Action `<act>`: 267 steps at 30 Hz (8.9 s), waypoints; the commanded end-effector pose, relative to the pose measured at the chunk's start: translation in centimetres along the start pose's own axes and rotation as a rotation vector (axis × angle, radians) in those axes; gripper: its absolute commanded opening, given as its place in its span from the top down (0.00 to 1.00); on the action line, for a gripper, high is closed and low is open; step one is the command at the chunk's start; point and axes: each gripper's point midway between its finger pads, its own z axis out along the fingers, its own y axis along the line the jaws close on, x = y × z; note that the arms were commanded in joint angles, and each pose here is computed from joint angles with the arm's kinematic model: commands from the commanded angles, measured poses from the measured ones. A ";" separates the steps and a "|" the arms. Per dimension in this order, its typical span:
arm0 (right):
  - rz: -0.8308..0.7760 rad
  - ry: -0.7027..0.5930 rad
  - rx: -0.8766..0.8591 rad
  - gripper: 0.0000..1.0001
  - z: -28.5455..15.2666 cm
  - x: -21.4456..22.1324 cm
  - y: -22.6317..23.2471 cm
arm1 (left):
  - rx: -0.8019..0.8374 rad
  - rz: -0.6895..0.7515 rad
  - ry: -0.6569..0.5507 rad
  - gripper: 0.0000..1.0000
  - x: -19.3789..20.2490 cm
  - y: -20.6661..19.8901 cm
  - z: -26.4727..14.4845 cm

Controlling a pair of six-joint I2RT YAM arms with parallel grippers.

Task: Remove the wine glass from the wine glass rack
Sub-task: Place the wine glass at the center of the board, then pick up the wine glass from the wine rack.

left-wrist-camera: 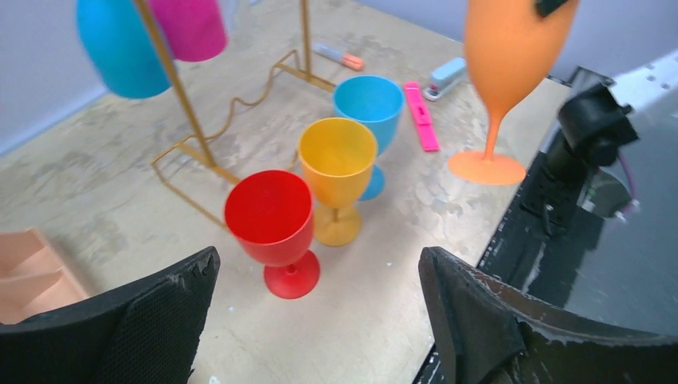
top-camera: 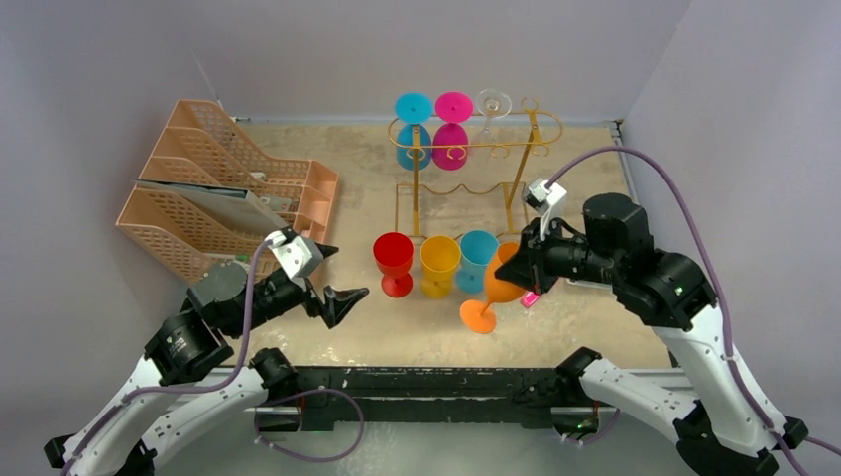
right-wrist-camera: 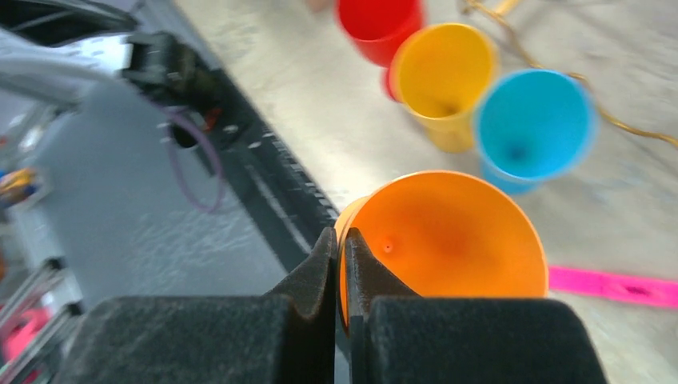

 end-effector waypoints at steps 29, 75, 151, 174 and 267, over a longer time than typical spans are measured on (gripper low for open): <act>-0.031 -0.245 0.820 1.00 4.0 0.6 -19.2 | -0.493 -0.102 0.080 0.00 6.6 8.2 0.7; -0.003 -0.077 0.793 1.00 7.9 3.6 -20.7 | -0.565 -0.066 0.206 0.05 7.7 9.2 -0.4; 0.066 -0.239 0.712 0.68 3.8 -1.1 -16.2 | -0.571 -0.055 0.237 0.05 8.2 9.4 -0.1; 0.011 -0.286 0.400 0.58 1.7 -12.2 -6.9 | -0.570 -0.056 0.246 0.05 8.2 9.4 -0.1; 0.533 -0.360 0.567 1.00 5.2 -23.5 -26.3 | -0.556 -0.052 0.275 0.06 8.5 9.2 0.1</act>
